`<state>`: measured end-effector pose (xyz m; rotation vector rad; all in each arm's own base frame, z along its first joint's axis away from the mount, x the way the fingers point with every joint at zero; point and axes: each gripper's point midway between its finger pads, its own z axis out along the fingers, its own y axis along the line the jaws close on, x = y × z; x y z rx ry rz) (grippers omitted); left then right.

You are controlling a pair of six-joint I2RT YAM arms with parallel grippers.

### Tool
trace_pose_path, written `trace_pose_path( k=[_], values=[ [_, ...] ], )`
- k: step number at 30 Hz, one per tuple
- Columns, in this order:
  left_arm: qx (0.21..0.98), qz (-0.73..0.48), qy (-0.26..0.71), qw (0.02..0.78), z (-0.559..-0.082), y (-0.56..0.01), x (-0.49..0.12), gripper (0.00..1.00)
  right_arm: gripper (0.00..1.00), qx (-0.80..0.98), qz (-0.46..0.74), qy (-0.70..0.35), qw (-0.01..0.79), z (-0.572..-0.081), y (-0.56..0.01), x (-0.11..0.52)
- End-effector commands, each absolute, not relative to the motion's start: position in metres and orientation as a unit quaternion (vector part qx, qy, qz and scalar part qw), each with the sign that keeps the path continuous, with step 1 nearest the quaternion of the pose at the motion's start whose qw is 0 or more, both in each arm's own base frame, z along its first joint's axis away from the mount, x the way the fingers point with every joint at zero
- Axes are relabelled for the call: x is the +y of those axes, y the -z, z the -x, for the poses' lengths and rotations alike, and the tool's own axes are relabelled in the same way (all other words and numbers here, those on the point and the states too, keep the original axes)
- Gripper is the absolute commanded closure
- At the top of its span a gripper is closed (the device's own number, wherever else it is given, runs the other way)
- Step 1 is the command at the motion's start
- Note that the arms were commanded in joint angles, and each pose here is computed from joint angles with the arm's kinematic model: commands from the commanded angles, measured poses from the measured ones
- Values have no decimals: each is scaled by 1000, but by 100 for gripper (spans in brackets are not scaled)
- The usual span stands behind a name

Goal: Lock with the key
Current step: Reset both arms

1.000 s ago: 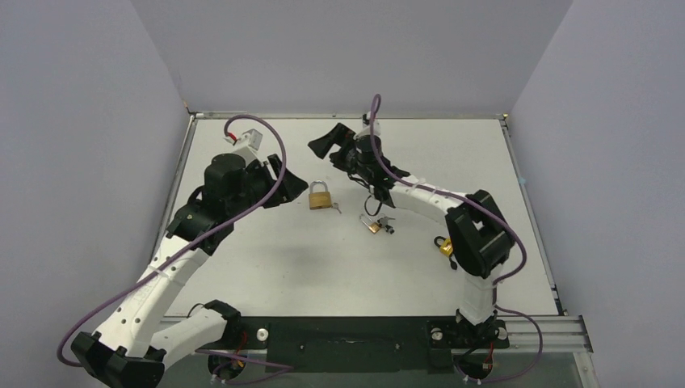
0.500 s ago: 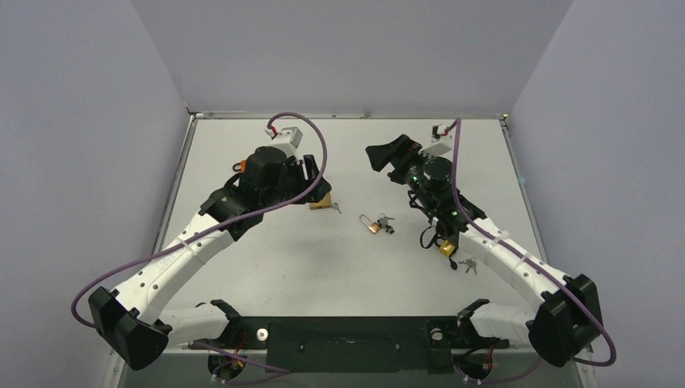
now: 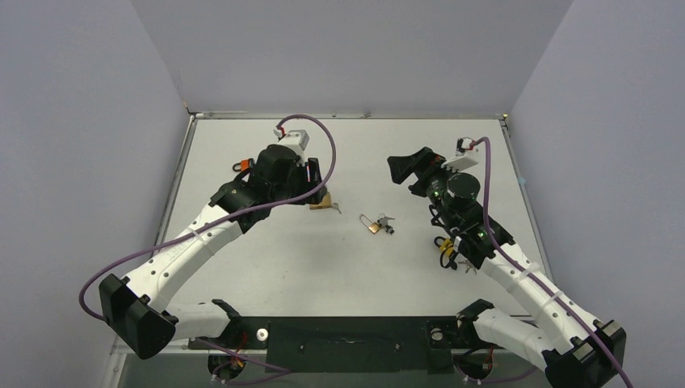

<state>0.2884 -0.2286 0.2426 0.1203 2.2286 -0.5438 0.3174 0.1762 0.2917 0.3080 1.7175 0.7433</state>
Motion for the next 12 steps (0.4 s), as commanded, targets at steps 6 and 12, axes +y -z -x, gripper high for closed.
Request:
trace_pose_path(
  k=[6,12],
  values=[
    [852,-52,237,463,-296,-282,-231,46,8,731,-132,-302,598,-317,-299,167],
    [853,-52,227,467,-296,-282,-226,46,8,732,-131,-302,597,-316,-298,167]
  ],
)
